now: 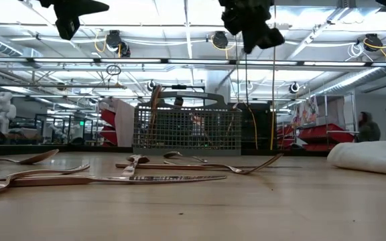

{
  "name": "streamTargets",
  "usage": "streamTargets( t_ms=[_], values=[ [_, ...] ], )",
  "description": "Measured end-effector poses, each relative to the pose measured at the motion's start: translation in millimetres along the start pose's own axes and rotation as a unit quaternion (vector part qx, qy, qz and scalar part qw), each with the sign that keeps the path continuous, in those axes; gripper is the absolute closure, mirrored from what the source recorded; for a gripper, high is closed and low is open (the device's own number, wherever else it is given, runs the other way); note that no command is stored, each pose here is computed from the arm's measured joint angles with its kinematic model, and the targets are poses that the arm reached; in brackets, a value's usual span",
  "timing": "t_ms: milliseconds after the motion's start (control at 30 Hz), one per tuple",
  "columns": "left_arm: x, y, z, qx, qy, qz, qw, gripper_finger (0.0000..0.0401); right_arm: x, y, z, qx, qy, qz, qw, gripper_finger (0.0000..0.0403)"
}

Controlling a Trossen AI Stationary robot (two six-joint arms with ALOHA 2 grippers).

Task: Sort silverware
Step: Put the top right bronze fork into the gray silverware rack

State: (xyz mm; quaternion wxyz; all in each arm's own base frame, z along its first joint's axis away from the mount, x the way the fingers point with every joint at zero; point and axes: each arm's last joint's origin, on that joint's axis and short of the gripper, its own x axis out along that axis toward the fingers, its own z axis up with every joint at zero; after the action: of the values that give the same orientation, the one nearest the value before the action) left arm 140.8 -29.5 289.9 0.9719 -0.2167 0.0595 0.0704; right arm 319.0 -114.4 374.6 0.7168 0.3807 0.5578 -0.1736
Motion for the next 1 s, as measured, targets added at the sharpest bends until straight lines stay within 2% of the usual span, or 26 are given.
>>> streamTargets(
  t_ms=[67, 133, 200, 333, 633, 767, 933, 1000],
  values=[
    [0, 0, 0, 0.0, 0.002, -0.004, 1.0, 0.0287, -6, 0, 7, 0.002, -0.02, 0.061, 0.998, 0.0403],
    [0, 0, 0, 0.0, 0.005, -0.009, 1.0, 0.0287, -12, -3, 10, 0.017, -0.035, 0.085, 0.996, 0.0403],
    [0, -1, 0, 0.0, 0.006, -0.012, 1.0, 0.0287, -16, -11, 9, 0.038, -0.027, 0.075, 0.996, 0.0403],
    [0, -1, -1, 0.0, 0.011, -0.021, 1.0, 0.0287, -23, -32, 2, 0.079, -0.004, 0.014, 0.997, 0.0403],
    [0, -1, -1, -0.001, 0.012, -0.022, 1.0, 0.0287, -31, -55, 13, 0.123, -0.023, 0.018, 0.992, 0.0403],
    [0, -2, 1, -0.026, 0.006, -0.026, 0.999, 0.0287, -32, -64, 17, 0.138, -0.018, 0.032, 0.99, 0.0403],
    [0, -4, 5, -0.04, -0.017, -0.039, 0.998, 0.0287, -32, -76, 23, 0.11, -0.016, 0.041, 0.993, 0.0403],
    [0, -5, 8, -0.045, -0.031, -0.042, 0.998, 0.0287, -33, -79, 25, 0.095, -0.011, 0.062, 0.993, 0.0403]
  ],
)
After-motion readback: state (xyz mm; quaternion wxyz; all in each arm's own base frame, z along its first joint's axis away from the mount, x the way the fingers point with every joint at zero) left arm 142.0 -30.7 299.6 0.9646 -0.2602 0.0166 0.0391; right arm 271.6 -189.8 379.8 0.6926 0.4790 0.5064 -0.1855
